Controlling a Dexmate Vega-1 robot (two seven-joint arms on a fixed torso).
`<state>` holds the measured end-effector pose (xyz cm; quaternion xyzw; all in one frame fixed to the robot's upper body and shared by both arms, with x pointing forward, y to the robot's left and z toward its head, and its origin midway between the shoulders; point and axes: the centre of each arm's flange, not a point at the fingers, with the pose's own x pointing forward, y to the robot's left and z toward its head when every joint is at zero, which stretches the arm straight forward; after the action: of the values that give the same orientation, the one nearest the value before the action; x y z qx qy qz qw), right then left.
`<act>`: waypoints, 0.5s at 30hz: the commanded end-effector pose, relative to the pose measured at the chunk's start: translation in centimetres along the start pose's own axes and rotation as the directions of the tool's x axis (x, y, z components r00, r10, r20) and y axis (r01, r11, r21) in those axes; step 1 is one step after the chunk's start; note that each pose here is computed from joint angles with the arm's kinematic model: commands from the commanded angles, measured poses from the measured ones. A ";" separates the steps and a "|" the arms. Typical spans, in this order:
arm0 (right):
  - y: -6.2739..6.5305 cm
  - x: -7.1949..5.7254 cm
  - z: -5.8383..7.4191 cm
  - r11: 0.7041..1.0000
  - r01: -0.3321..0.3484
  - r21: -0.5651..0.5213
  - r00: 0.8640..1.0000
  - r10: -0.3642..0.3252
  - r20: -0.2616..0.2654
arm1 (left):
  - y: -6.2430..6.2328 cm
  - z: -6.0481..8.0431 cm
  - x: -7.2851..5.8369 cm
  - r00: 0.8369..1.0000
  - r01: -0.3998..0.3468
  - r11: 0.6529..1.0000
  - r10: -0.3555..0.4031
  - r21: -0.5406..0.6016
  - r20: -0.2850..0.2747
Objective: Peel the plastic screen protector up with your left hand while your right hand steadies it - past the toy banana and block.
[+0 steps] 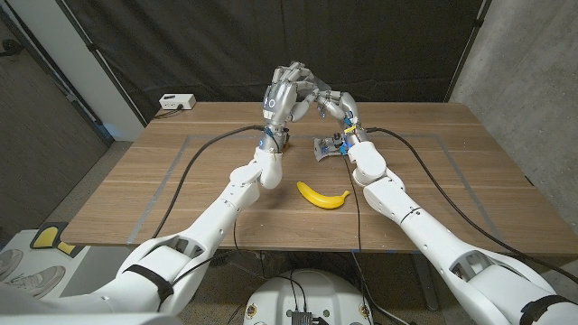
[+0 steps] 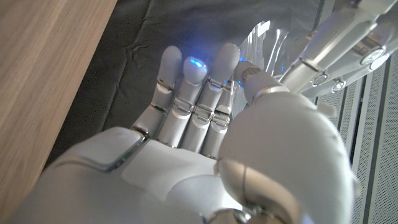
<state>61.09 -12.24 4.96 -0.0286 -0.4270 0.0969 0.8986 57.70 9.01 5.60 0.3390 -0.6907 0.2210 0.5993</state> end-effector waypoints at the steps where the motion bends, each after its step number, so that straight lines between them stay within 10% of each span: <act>1: 0.1 -0.2 1.1 0.998 0.060 -0.018 0.998 -0.061 -0.030 | -1.0 1.4 -1.3 0.991 -0.062 0.986 0.043 -0.152 -0.126; 9: -0.4 0.3 1.9 0.994 0.102 -0.032 0.995 -0.102 0.005 | -0.5 1.8 -1.4 0.962 -0.122 0.944 0.036 -0.307 -0.270; 15: -0.7 0.7 2.3 0.991 0.125 -0.050 0.992 -0.123 0.029 | -0.5 1.6 -1.4 0.905 -0.168 0.861 -0.058 -0.479 -0.422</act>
<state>60.17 -12.51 5.91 -0.0251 -0.4267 0.0569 0.9023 56.98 7.37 4.14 0.2360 -0.6675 0.1808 0.6827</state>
